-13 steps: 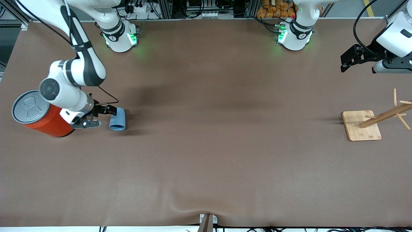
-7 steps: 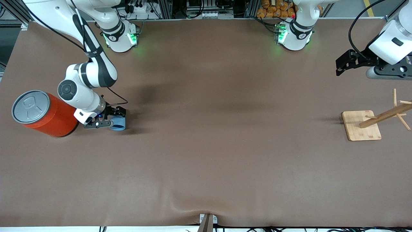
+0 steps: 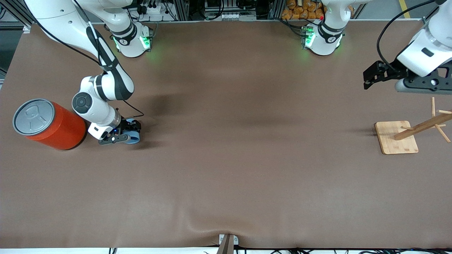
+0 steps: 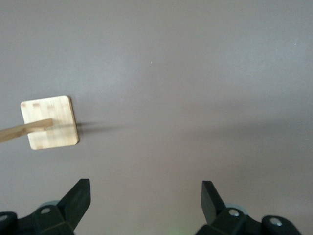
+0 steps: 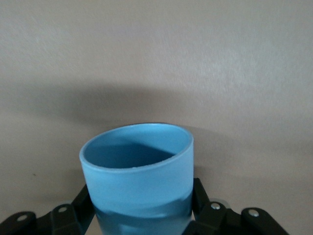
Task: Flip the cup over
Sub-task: 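Lift the cup with the right gripper while the left gripper approaches it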
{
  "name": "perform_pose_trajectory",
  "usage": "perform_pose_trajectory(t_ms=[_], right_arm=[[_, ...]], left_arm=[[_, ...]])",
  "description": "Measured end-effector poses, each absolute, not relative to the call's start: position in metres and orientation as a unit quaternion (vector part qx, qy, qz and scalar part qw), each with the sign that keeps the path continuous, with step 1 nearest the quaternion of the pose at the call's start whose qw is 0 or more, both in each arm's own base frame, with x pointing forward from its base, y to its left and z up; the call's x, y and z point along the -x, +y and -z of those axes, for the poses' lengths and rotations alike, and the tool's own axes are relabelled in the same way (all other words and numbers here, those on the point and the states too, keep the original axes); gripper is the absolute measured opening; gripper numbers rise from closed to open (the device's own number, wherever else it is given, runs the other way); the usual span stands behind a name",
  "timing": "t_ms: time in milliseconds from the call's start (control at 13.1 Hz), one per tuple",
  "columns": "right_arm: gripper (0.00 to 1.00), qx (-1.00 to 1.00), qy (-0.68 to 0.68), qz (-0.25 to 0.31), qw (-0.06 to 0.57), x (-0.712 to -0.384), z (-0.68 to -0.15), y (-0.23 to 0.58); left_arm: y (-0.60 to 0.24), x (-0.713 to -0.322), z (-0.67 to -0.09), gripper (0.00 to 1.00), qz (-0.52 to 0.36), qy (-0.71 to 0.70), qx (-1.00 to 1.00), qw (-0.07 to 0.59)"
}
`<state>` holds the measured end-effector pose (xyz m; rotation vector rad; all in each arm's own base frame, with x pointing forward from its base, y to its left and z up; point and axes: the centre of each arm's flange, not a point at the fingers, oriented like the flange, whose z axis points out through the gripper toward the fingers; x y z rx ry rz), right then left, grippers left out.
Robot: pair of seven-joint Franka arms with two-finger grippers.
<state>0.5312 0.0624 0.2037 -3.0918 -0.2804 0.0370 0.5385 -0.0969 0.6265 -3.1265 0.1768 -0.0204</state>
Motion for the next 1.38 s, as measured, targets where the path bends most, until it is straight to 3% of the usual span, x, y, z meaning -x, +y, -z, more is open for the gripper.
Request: perform_pose_trajectory(t_ms=[306, 689, 995, 1378], right_arm=[[0.80, 0.990, -0.124, -0.055, 0.041, -0.578, -0.269, 0.114], [0.80, 0.966, -0.246, -0.008, 0.077, -0.600, -0.331, 0.278], [0.80, 0.913, -0.401, 0.034, 0.067, -0.564, -0.328, 0.457], [0.80, 0.832, -0.551, 0.066, -0.001, -0.501, -0.293, 0.569]], left_arm=[[-0.118, -0.560, -0.591, 1.00, -0.006, 0.067, 0.997, -0.038], [-0.161, -0.592, -0.525, 1.00, -0.026, 0.082, 0.991, -0.101], [-0.179, -0.604, -0.481, 1.00, -0.072, 0.055, 0.978, -0.189], [-0.172, -0.612, -0.456, 1.00, -0.100, 0.023, 0.965, -0.239]])
